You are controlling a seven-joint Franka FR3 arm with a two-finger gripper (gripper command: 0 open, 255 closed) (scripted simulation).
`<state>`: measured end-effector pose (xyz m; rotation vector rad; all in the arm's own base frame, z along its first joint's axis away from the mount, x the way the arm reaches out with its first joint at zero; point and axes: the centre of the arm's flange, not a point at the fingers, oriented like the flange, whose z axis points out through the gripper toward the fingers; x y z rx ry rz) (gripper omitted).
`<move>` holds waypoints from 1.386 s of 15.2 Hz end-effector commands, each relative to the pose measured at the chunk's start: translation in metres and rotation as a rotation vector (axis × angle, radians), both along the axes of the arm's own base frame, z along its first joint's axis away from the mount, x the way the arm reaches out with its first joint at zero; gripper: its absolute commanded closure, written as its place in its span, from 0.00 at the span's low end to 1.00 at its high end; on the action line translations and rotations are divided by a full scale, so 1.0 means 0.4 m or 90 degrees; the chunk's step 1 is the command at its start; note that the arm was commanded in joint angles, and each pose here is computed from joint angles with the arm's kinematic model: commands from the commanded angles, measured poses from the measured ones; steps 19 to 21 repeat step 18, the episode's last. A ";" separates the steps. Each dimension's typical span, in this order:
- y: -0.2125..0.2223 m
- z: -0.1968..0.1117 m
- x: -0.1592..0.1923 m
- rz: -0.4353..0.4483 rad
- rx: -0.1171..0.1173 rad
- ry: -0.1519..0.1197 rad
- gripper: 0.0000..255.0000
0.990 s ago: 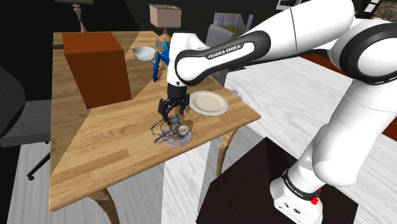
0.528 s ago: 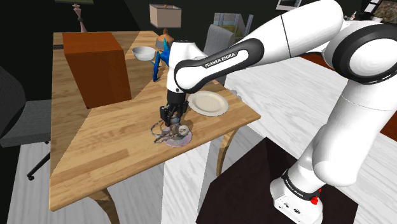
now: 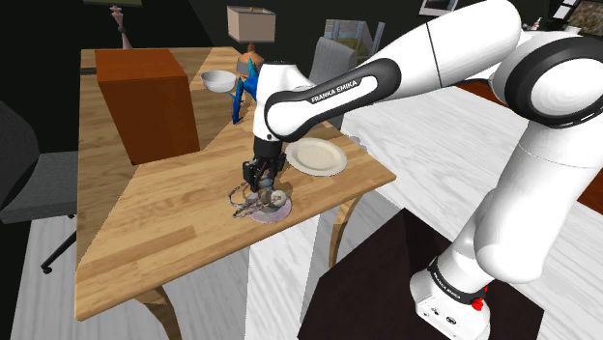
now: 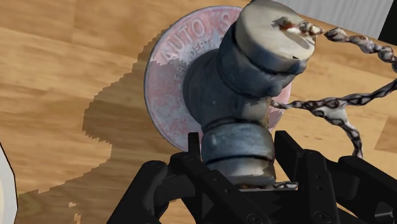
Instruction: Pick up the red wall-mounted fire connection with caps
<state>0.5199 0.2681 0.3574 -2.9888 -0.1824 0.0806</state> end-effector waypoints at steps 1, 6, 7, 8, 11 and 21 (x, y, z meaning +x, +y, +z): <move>-0.003 -0.002 0.000 0.000 0.000 0.001 1.00; -0.003 0.064 0.000 0.000 0.000 0.001 1.00; -0.003 0.077 0.000 0.000 0.000 0.001 1.00; -0.003 0.090 0.000 0.000 0.000 0.001 1.00; -0.003 0.130 0.000 0.000 0.000 0.001 1.00; -0.003 0.198 0.000 0.000 0.000 0.001 1.00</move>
